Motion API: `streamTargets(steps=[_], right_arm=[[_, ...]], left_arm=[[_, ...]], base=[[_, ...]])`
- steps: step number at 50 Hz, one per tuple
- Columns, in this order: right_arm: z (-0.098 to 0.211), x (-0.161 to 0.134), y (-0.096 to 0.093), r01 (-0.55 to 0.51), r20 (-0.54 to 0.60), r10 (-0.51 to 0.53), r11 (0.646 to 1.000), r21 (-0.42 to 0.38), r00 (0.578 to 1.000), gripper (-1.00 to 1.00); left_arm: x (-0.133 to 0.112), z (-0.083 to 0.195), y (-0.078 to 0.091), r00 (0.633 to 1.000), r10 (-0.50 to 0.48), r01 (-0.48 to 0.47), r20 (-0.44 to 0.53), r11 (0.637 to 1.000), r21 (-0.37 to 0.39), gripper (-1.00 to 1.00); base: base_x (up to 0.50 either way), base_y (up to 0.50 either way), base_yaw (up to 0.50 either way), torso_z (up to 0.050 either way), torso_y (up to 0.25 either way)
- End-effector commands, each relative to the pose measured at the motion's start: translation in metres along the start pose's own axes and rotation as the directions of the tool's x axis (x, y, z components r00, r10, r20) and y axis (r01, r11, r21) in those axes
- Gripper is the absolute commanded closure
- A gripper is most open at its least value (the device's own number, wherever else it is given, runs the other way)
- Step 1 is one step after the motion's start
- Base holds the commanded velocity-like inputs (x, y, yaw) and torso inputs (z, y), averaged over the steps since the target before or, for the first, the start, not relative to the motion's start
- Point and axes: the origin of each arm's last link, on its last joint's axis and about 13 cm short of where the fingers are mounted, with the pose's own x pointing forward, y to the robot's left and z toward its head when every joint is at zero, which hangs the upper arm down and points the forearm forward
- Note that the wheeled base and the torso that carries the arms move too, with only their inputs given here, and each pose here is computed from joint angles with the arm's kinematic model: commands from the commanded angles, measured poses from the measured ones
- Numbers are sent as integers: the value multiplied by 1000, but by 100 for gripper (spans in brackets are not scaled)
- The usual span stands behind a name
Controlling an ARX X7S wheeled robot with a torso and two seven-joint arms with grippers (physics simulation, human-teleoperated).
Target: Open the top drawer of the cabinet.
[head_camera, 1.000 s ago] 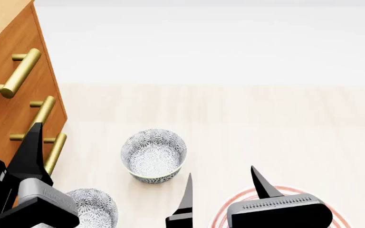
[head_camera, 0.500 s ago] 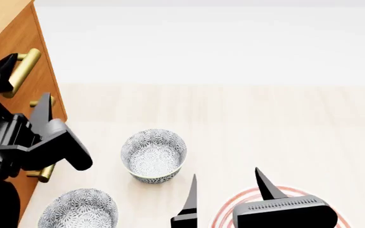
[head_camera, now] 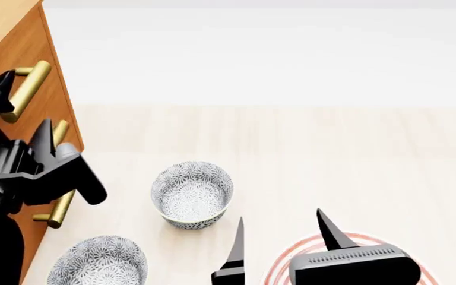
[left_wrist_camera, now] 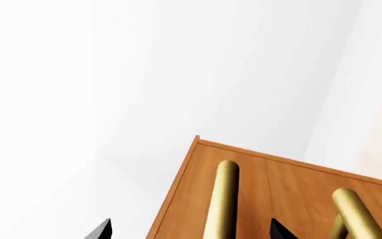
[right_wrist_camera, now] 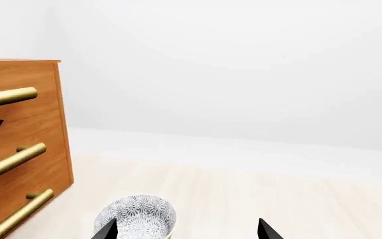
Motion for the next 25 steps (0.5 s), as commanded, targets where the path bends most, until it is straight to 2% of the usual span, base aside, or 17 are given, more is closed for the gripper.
streamTargets(steps=[1, 15, 18, 25], right_arm=[[0, -1, 0, -1, 3, 1, 1000, 1, 1000, -100], [0, -1, 0, -1, -1, 1, 1000, 0, 1000, -100], [-1, 0, 1, -2, -2, 2, 1000, -1, 1000, -100], [-3, 1, 1, -4, -8, 4, 1000, 1, 1000, -100]], left_arm=[[4, -5, -6, 1000, -6, 7, -25, 1000, 24, -100], [9, -12, -17, 998, 10, -5, -58, 996, 84, -100], [11, -14, -18, 997, 39, -30, -64, 991, 132, -100], [15, -17, -25, 996, 37, -26, -76, 989, 144, -100]], base=[[0, 0, 0, 0, 0], [0, 0, 0, 0, 0], [0, 0, 0, 0, 0], [0, 0, 0, 0, 0]])
